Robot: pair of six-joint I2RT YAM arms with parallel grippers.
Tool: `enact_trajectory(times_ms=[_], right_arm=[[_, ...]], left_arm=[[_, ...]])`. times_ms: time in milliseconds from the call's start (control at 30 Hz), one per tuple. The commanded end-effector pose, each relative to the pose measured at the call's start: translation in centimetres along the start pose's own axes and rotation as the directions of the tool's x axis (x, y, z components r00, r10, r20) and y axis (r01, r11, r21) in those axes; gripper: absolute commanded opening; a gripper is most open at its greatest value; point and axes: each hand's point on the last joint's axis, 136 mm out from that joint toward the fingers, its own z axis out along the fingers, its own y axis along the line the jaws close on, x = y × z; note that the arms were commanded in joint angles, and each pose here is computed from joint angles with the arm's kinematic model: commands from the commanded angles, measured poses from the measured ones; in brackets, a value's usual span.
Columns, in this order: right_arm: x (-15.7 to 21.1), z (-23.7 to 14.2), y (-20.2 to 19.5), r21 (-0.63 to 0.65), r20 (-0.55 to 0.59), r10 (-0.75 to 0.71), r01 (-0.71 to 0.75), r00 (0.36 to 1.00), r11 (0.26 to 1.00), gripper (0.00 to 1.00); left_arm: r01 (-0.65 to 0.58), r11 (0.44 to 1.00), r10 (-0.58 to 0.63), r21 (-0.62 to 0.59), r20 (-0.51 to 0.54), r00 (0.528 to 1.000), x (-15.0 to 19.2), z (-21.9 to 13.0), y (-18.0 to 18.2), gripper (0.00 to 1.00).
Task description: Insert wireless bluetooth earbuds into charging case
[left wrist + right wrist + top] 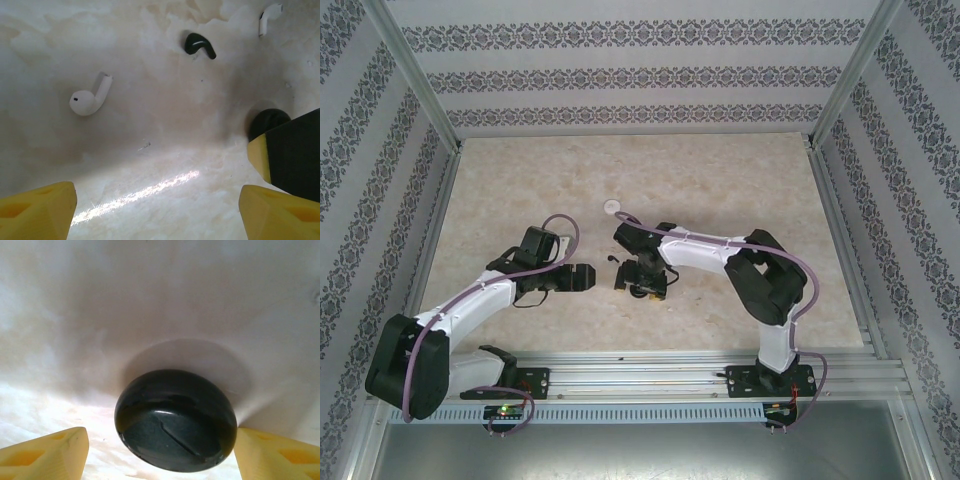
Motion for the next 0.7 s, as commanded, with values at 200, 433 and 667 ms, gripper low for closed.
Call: enact_trajectory(times_ms=[200, 433, 667], right_arm=[[-2.4, 0.0, 0.1, 0.124, 0.086, -0.140, 0.129, 0.986, 0.984, 0.70], [-3.2, -0.1, 0.1, 0.200, 0.065, -0.251, 0.234, 0.966, 0.952, 0.55], [-2.5, 0.0, -0.5, 0.207, 0.036, -0.271, 0.258, 0.962, 0.944, 0.62]], left_arm=[[-0.022, 1.000, 0.022, -0.012, -0.003, 1.000, 0.5, -0.1, 0.1, 0.84], [-0.011, 1.000, 0.011, -0.015, -0.011, 1.000, 0.9, -0.1, 0.2, 0.84], [0.004, 1.000, -0.005, -0.016, -0.015, 1.000, 1.3, -0.1, 0.3, 0.84]])
